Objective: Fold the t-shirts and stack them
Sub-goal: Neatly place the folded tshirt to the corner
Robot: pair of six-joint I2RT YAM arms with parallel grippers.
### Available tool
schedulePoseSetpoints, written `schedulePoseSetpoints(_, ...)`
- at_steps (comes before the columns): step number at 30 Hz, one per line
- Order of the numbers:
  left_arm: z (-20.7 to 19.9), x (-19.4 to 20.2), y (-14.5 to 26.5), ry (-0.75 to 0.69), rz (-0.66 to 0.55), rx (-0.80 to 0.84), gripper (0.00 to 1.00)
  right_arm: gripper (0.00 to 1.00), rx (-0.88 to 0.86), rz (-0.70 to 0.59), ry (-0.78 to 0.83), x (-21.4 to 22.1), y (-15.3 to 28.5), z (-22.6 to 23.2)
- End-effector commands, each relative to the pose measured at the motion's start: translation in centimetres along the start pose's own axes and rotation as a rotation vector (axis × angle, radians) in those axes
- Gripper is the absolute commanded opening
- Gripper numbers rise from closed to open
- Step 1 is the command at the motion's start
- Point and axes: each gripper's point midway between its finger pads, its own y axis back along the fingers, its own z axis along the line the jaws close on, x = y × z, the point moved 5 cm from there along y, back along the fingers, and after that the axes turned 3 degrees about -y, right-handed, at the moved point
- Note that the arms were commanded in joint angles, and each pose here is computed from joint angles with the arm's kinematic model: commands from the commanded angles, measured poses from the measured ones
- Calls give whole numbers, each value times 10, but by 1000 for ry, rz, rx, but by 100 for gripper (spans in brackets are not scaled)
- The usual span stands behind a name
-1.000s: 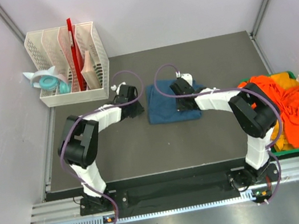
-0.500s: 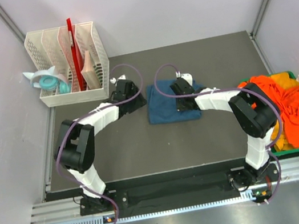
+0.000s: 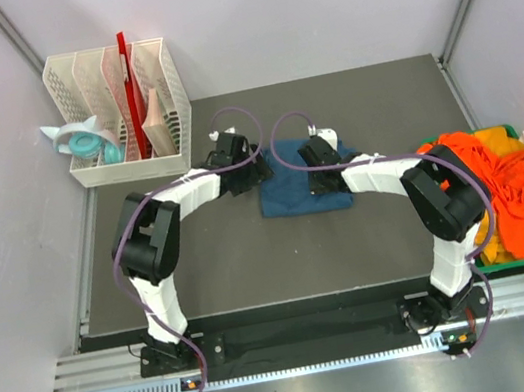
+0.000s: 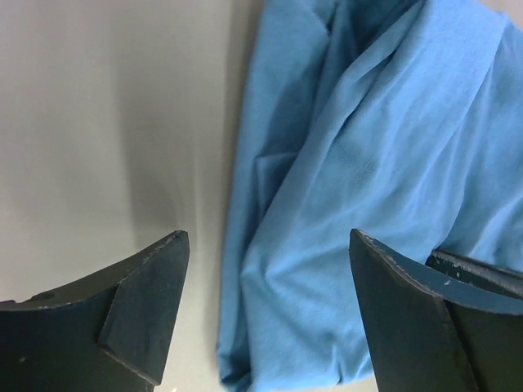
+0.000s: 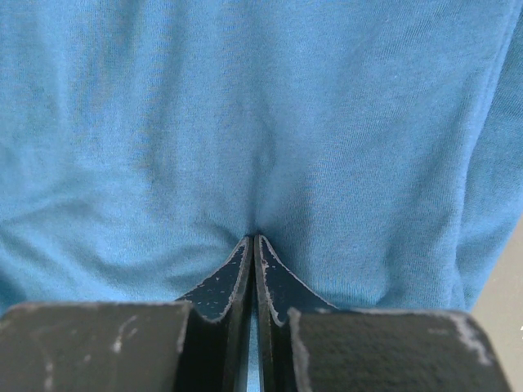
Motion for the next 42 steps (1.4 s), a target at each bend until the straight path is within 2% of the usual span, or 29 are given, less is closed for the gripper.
schedulePoseSetpoints(1,-11,1,-9,-48,28,-39,82,3,95,154,39,43,-16,-27)
schedulePoseSetpoints(3,-2,5,-11,-55,35,-111,82,3,97,150,38,42,-16,-28)
schedulePoseSetpoints(8,13,23,-19,-47,89,-186,82,4,97,145,35,41,-14,-28)
schedulePoseSetpoints(19,34,57,-46,-79,232,-341,74,4,97,147,31,41,-13,-30)
schedulePoseSetpoints(25,48,69,-45,-95,273,-419,73,4,97,143,28,40,-12,-31)
schedulePoseSetpoints(29,53,74,-44,-104,297,-439,59,4,95,144,24,40,-13,-31)
schedulePoseSetpoints(30,56,77,-43,-105,306,-448,49,5,93,143,22,39,-13,-30)
schedulePoseSetpoints(33,60,85,-41,-110,327,-460,37,5,90,147,19,40,-13,-30)
schedulePoseSetpoints(41,69,116,-36,-130,397,-480,32,5,90,144,15,39,-14,-29)
schedulePoseSetpoints(42,71,119,-36,-132,405,-486,28,5,89,145,14,39,-13,-29)
